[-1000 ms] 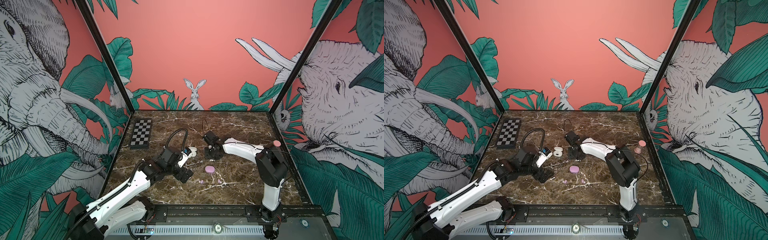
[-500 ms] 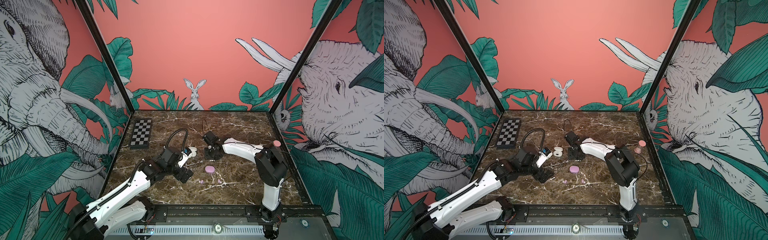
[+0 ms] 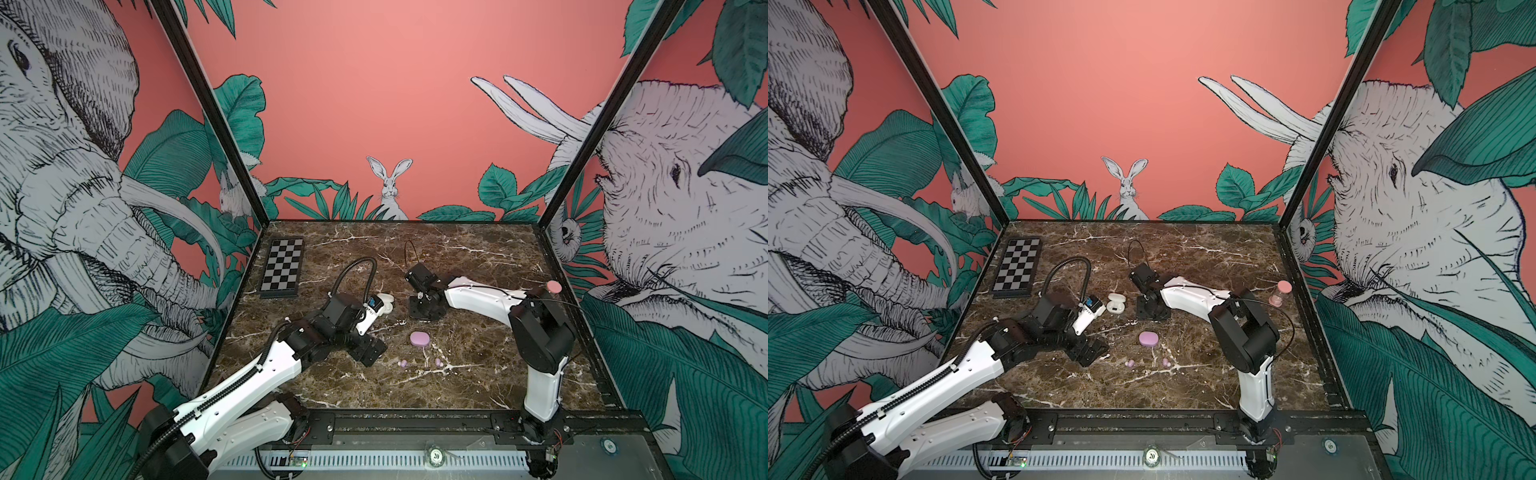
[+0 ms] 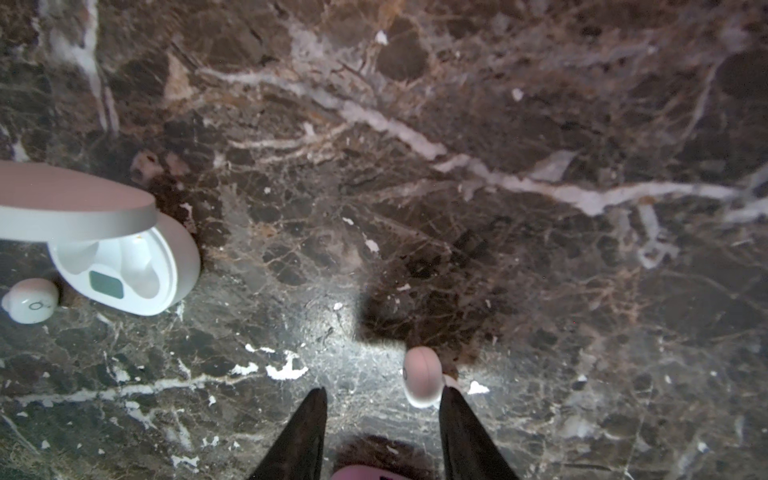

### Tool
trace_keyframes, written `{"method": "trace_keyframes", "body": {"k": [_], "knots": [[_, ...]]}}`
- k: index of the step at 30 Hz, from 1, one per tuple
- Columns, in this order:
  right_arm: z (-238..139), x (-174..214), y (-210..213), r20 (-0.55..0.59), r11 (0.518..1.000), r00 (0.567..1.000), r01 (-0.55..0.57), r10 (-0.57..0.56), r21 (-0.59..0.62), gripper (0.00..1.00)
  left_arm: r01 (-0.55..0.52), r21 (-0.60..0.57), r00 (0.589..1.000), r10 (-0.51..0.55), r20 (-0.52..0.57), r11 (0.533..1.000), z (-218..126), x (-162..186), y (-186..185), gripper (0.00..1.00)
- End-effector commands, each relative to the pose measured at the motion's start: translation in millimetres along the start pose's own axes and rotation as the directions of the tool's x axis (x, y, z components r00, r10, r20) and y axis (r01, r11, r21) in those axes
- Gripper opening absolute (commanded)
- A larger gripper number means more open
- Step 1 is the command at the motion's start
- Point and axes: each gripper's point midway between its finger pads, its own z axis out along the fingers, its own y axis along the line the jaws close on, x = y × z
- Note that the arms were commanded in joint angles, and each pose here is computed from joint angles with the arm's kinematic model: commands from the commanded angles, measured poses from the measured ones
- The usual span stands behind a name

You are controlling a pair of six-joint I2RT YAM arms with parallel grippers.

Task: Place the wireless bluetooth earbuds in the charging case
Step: 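Lower the open right gripper around the white earbud and close it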

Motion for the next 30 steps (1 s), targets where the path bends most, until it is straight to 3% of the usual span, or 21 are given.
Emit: {"method": "trace_keyframes", "body": {"k": [1, 11, 30], "knots": [[-8, -4, -3, 0.025, 1.0, 0.999, -0.022, 0.021, 0.002, 0.44, 0.0, -0.002, 1.0, 0.0, -0.026, 1.0, 3, 5, 0, 0.99], [-4, -4, -3, 0.022, 1.0, 1.0, -0.022, 0.022, 0.004, 0.43, 0.004, -0.093, 0.999, -0.008, -0.038, 0.996, 1, 6, 16, 0.99], [8, 6, -19, -0.01, 0.997, 1.0, -0.002, 0.003, 0.074, 0.37, 0.005, -0.098, 0.999, -0.009, -0.047, 0.995, 2, 8, 17, 0.99]]}}
